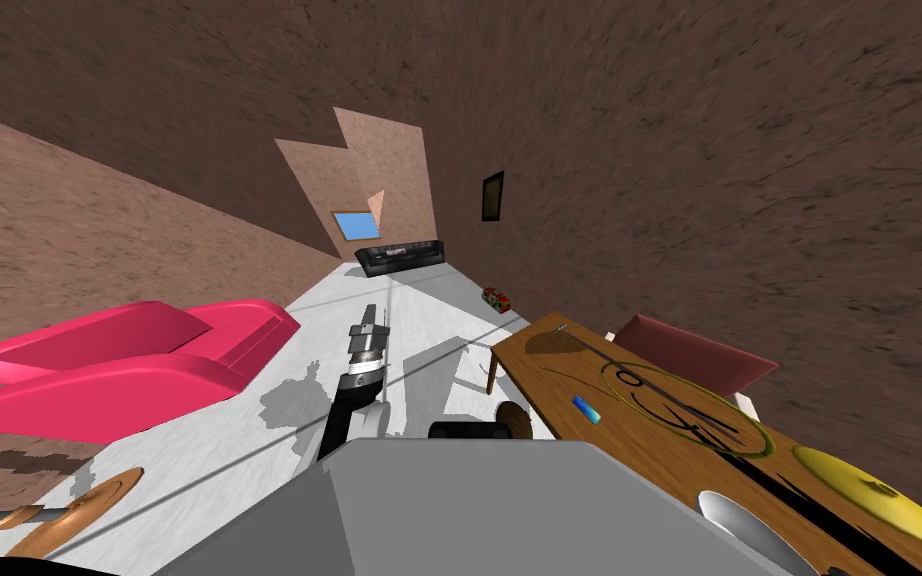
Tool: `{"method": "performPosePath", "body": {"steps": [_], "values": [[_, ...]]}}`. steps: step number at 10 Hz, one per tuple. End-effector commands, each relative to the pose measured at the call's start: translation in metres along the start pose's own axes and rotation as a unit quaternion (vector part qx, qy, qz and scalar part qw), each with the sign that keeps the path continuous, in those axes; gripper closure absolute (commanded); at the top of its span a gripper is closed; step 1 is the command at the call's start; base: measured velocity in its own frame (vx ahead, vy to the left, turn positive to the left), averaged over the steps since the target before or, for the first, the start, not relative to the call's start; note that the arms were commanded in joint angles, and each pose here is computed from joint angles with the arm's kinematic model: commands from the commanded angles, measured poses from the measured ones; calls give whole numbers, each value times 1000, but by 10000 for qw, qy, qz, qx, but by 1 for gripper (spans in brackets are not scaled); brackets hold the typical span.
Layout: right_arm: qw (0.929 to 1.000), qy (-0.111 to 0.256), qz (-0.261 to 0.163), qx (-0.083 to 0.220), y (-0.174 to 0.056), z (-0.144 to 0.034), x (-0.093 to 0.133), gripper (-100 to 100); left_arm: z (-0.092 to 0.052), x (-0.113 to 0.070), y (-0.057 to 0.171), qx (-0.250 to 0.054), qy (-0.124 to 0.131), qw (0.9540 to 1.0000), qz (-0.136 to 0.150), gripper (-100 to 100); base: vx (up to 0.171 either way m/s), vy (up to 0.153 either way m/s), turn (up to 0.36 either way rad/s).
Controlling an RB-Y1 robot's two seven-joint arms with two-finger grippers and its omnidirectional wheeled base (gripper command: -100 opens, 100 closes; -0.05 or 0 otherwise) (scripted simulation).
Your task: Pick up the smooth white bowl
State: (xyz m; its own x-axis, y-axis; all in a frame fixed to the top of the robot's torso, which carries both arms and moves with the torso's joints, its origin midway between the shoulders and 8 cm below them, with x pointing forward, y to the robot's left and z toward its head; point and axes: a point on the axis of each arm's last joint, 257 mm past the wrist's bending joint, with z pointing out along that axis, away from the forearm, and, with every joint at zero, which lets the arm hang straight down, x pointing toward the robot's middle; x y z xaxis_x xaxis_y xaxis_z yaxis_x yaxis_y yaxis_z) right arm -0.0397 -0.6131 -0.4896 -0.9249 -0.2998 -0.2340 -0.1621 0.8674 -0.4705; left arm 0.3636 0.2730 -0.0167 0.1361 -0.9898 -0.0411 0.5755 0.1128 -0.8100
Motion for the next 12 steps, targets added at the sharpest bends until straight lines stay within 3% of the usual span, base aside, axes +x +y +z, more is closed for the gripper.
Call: {"method": "performPosePath", "body": {"steps": [1, 7, 11, 12], "values": [[9999, 67, 124, 18, -2, 3, 5, -100, 0, 0, 0, 0, 0, 10000, 0, 0, -53, -5, 188], [9953, 446, 841, 181, -15, 20, 30, -100, 0, 0, 0, 1, 0, 10000, -1, 0, -145, 34, 286], [9902, 667, 1186, 314, -24, 26, 45, -100, 0, 0, 0, 1, 0, 10000, -1, 0, -97, 51, 224], [9914, 624, 1111, 285, -22, 26, 43, -100, 0, 0, 0, 1, 0, 10000, -1, 0, -56, 19, 56]]}}
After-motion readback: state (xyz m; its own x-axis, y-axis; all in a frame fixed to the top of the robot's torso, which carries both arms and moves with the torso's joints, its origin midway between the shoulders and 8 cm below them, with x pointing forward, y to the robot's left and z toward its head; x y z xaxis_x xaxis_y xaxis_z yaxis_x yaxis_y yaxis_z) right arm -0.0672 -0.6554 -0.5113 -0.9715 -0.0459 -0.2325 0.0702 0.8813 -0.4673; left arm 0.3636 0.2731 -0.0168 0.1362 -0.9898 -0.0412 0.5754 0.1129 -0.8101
